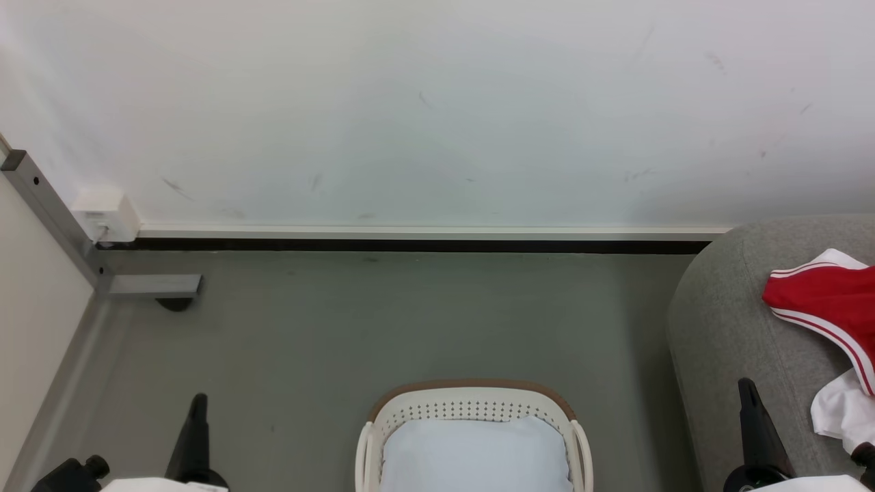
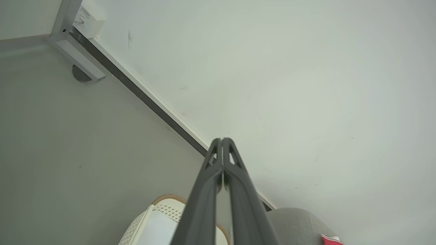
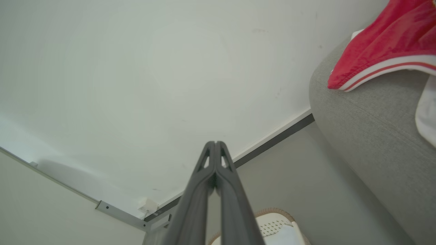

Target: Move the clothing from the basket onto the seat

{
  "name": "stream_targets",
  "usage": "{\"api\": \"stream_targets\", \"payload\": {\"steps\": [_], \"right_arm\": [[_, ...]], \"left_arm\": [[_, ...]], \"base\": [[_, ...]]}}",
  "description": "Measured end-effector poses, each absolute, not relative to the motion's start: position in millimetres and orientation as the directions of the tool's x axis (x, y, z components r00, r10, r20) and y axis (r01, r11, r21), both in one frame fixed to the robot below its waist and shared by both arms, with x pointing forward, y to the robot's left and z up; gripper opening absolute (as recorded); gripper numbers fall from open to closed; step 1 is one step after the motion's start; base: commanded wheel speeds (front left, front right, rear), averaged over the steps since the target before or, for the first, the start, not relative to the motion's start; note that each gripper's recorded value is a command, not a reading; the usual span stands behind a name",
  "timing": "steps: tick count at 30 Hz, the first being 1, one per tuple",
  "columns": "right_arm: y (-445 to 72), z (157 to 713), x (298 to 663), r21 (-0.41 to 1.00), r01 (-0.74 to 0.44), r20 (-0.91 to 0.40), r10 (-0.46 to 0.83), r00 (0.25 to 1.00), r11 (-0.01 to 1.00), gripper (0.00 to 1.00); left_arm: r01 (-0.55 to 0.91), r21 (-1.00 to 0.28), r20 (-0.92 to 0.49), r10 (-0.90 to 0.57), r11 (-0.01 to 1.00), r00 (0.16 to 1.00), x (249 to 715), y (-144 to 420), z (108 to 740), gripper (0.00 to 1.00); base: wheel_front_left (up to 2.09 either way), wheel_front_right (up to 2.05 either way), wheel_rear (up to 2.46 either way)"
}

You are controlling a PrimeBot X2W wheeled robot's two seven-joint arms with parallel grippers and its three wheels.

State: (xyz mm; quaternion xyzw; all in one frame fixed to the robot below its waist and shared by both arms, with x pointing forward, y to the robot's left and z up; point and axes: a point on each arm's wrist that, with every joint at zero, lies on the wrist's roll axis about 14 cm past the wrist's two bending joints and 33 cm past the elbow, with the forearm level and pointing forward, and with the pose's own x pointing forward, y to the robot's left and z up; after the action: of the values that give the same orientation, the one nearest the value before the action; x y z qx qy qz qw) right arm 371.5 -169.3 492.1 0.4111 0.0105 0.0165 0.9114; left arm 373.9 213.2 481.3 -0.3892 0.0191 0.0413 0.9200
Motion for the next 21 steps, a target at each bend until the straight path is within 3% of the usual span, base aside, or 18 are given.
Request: {"api": "stream_targets", "payload": {"steps": [21], "right_arm": [[-179.0,495.9,378.3,0.882,0.005,-0.015,0.017,1.000,0.472,0.00]], "left_arm": [[-0.084,-0.860,-0.067,0.052,0.504,0.996,379.2,210.3,488.1,0.00]], "base": [[0.00,0.00,0.00]]}}
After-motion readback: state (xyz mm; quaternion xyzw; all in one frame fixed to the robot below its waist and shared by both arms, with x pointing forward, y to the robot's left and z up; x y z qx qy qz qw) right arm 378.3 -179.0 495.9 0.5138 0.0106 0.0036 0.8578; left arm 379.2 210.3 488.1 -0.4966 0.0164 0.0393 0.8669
